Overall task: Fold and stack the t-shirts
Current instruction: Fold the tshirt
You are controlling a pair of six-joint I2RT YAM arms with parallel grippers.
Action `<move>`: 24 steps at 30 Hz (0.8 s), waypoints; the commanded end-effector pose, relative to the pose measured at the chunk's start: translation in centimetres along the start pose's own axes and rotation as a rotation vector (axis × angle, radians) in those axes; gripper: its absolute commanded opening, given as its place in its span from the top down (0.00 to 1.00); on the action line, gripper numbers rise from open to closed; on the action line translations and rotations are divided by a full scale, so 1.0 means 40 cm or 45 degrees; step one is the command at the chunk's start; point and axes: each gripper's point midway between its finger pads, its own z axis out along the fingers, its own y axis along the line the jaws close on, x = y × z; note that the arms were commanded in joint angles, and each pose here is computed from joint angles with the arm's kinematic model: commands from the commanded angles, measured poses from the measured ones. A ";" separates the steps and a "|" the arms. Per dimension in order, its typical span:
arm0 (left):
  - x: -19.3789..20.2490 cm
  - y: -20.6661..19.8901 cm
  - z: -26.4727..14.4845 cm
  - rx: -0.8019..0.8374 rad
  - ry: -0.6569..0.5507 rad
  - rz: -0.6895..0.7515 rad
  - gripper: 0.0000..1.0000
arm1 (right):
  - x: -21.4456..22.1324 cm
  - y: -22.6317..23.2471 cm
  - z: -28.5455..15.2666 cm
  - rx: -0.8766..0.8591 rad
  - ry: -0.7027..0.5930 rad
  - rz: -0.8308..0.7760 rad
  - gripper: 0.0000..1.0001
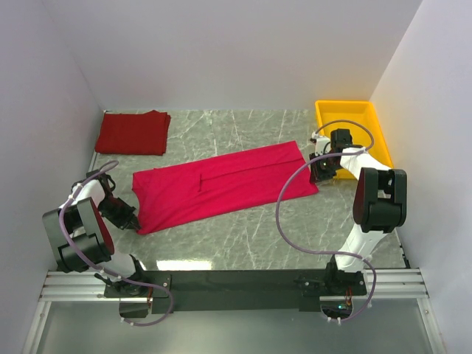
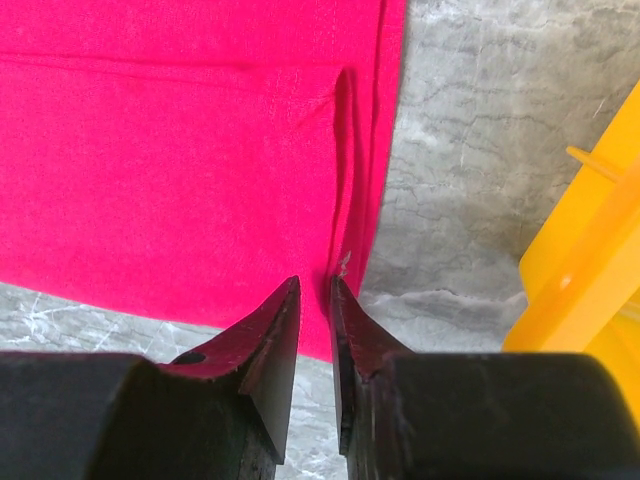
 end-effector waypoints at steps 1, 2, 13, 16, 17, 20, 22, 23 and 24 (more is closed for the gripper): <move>-0.018 -0.010 -0.022 0.015 -0.044 0.013 0.99 | -0.007 -0.014 -0.005 0.025 -0.005 -0.006 0.75; -0.019 -0.009 -0.023 0.016 -0.046 0.011 0.99 | -0.008 -0.016 -0.005 0.029 -0.007 -0.007 0.76; -0.019 -0.010 -0.023 0.017 -0.048 0.015 0.99 | 0.008 -0.027 0.015 0.051 0.024 0.020 0.76; -0.020 -0.010 -0.023 0.019 -0.049 0.014 0.99 | 0.009 -0.022 0.017 0.041 0.024 0.014 0.76; -0.020 -0.010 -0.023 0.019 -0.049 0.014 0.99 | 0.012 -0.020 0.017 0.039 0.025 0.016 0.76; -0.022 -0.009 -0.025 0.014 -0.056 0.012 0.99 | 0.003 -0.019 0.008 0.047 -0.001 0.006 0.90; -0.024 -0.006 -0.028 0.005 -0.067 0.009 0.99 | 0.002 -0.024 0.000 0.067 -0.009 0.006 1.00; -0.028 -0.004 -0.032 -0.002 -0.085 0.005 0.99 | -0.003 -0.024 -0.011 0.078 -0.026 -0.002 1.00; -0.029 -0.001 -0.035 -0.011 -0.093 0.001 0.99 | -0.005 -0.027 -0.015 0.089 -0.033 -0.003 1.00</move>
